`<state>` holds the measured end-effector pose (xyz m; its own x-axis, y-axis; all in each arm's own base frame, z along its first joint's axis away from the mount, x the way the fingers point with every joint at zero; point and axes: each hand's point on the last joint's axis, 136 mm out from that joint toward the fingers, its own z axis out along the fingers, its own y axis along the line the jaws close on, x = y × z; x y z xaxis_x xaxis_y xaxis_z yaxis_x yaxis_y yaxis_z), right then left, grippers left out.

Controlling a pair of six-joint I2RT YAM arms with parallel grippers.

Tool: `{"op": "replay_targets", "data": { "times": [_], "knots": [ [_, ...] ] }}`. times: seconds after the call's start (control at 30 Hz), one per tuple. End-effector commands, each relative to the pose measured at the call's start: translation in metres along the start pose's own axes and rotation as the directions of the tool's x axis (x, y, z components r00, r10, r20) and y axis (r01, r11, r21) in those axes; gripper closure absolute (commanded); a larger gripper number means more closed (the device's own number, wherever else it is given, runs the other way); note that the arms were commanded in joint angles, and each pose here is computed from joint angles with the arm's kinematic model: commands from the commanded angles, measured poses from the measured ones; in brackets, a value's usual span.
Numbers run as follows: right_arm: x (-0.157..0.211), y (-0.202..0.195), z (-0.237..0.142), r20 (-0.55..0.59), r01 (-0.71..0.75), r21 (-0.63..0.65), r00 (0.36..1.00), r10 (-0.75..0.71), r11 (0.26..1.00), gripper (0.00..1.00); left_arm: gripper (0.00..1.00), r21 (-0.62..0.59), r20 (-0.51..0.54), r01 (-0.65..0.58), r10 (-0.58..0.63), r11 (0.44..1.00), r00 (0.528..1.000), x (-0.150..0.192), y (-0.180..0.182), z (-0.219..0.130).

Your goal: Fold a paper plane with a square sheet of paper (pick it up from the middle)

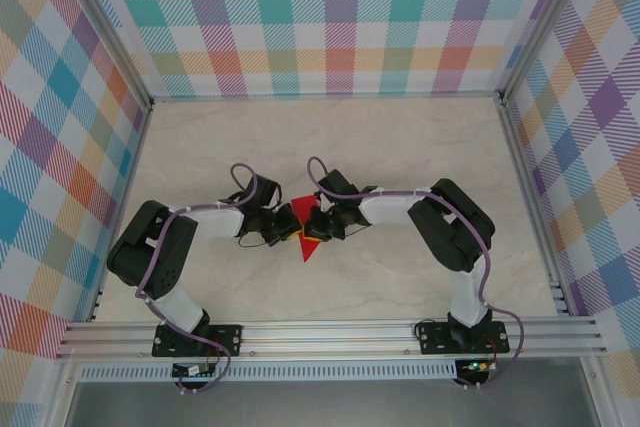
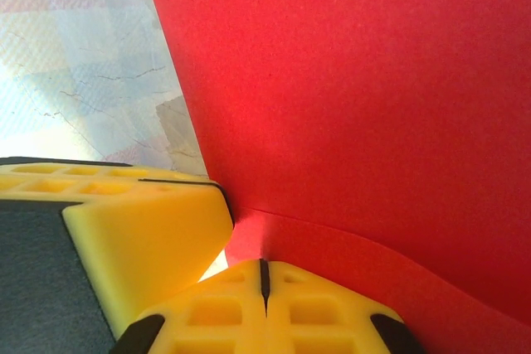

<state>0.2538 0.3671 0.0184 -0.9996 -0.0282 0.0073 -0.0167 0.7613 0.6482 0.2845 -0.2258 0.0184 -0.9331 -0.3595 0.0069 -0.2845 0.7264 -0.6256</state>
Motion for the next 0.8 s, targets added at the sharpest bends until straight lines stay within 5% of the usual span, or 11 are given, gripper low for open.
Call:
{"op": "replay_targets", "data": {
  "times": [0.0, 0.77],
  "knots": [
    [0.001, 0.0, -0.014, 0.023, -0.017, 0.002, 1.0, 0.017, 1.0, 0.99, 1.0, -0.128, -0.032, 0.014, -0.019, 0.992, 0.999, 0.011, 0.031, 0.007],
    [0.0, -0.047, -0.016, 0.045, -0.087, 0.073, 0.995, 0.084, 0.994, 1.0, 1.0, -0.222, -0.035, -0.012, 0.005, 0.975, 0.999, 0.013, 0.045, 0.004]
  ]
}}
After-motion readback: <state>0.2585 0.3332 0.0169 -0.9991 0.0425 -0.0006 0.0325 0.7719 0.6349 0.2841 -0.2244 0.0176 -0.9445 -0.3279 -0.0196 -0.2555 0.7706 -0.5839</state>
